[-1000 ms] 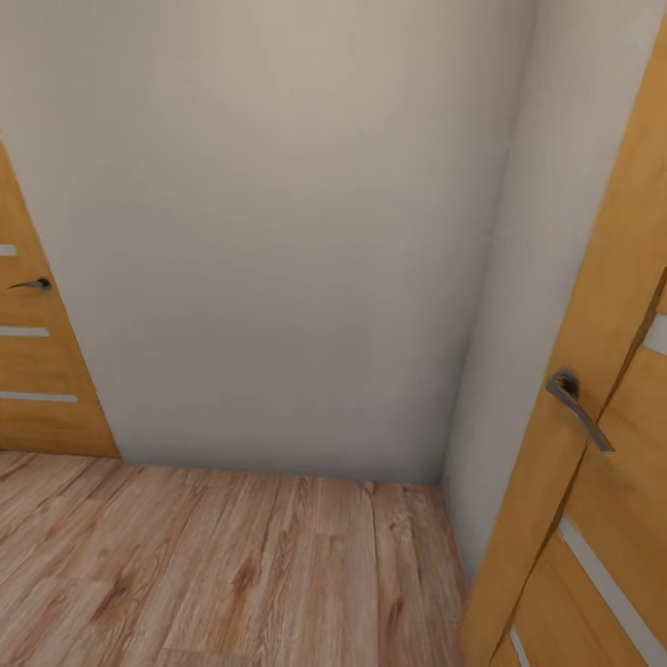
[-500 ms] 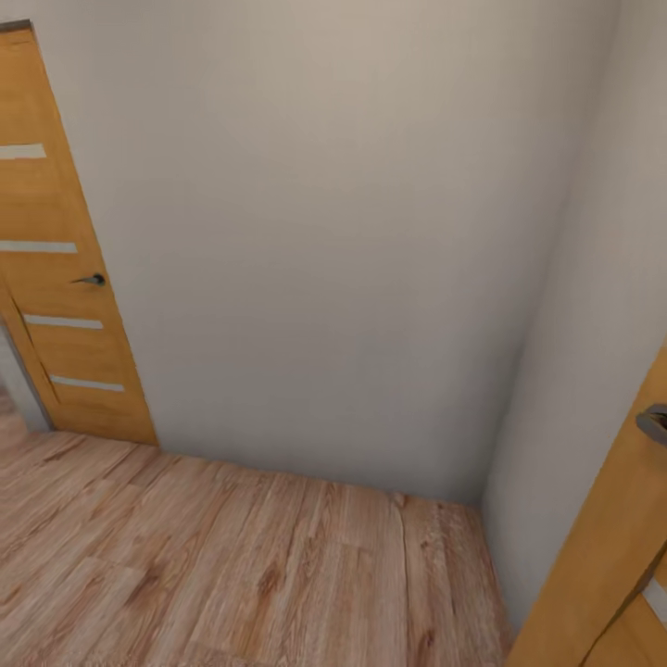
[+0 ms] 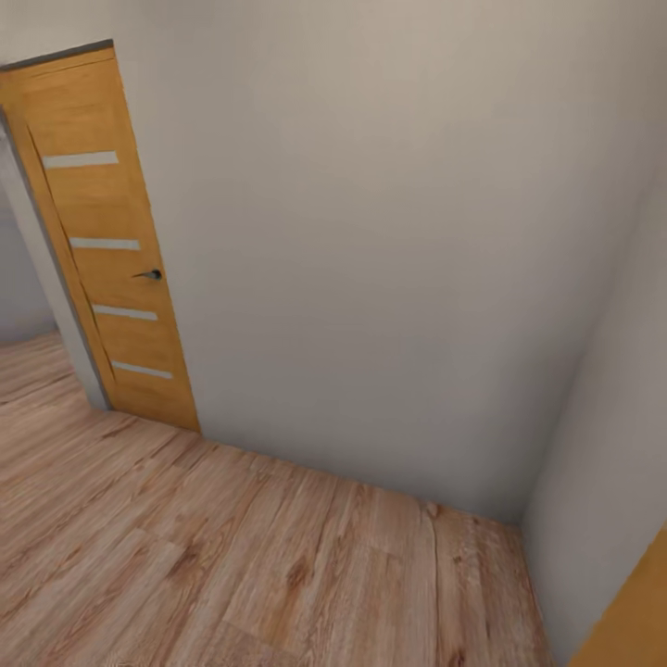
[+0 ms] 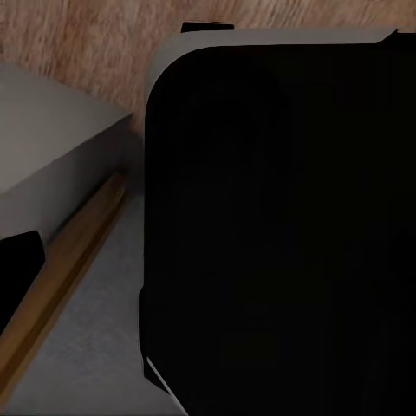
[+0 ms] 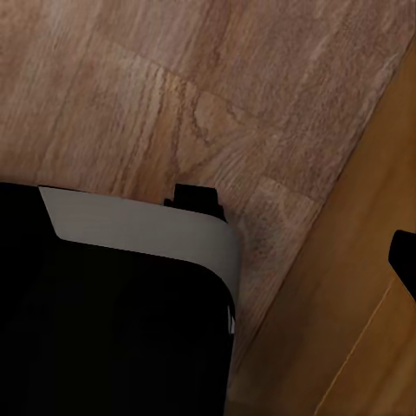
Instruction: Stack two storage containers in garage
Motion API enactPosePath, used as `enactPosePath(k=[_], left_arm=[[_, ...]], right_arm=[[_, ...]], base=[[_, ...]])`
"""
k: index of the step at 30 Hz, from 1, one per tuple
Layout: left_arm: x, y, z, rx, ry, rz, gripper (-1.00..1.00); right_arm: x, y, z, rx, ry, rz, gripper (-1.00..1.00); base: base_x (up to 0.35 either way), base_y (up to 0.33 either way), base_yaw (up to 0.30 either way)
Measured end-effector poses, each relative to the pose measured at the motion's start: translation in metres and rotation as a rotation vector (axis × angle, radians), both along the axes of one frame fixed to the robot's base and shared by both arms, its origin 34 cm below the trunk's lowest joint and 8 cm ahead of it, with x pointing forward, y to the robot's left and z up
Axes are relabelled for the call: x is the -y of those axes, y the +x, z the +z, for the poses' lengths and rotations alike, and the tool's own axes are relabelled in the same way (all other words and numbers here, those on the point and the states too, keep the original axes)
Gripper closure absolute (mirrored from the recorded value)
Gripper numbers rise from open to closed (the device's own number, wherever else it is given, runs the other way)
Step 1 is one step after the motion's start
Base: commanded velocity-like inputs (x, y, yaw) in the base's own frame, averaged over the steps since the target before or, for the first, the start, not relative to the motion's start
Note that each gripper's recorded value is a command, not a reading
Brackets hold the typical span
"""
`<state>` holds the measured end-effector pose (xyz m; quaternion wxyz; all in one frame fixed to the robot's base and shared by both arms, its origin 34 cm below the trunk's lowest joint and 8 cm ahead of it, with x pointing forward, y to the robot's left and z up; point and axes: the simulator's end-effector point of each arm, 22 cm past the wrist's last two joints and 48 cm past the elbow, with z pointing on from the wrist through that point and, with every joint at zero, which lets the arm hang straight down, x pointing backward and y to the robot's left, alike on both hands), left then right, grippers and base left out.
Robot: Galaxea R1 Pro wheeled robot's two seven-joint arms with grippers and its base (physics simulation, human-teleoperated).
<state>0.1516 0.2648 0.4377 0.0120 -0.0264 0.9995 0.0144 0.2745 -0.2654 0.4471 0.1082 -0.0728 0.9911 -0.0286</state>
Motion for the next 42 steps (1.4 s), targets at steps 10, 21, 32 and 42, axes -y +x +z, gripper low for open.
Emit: enactPosePath(k=[10,21,32,42], left_arm=[[0.0004,-0.0003,0.0001,0.000,-0.002,0.000,-1.00],[-0.0001,-0.0003,0.0001,-0.001,-0.001,0.000,-1.00],[-0.0008,-0.0003,0.0001,-0.001,0.000,0.000,-1.00],[-0.0009,-0.0004,0.0001,-0.001,0.000,0.000,-1.00]], right_arm=[[0.0000,-0.0002,0.0002,0.000,0.004,0.001,-1.00],[0.0003,-0.0002,0.0002,0.000,0.003,0.000,-1.00],[-0.0010,-0.0002,0.0001,0.000,0.005,0.001,-1.00],[-0.0009,0.0000,0.0002,0.001,0.007,0.003,-1.00]], base=[[0.238,0.000,0.051],[0.320,0.000,0.000],[0.321,0.000,0.001],[0.318,0.000,0.193]])
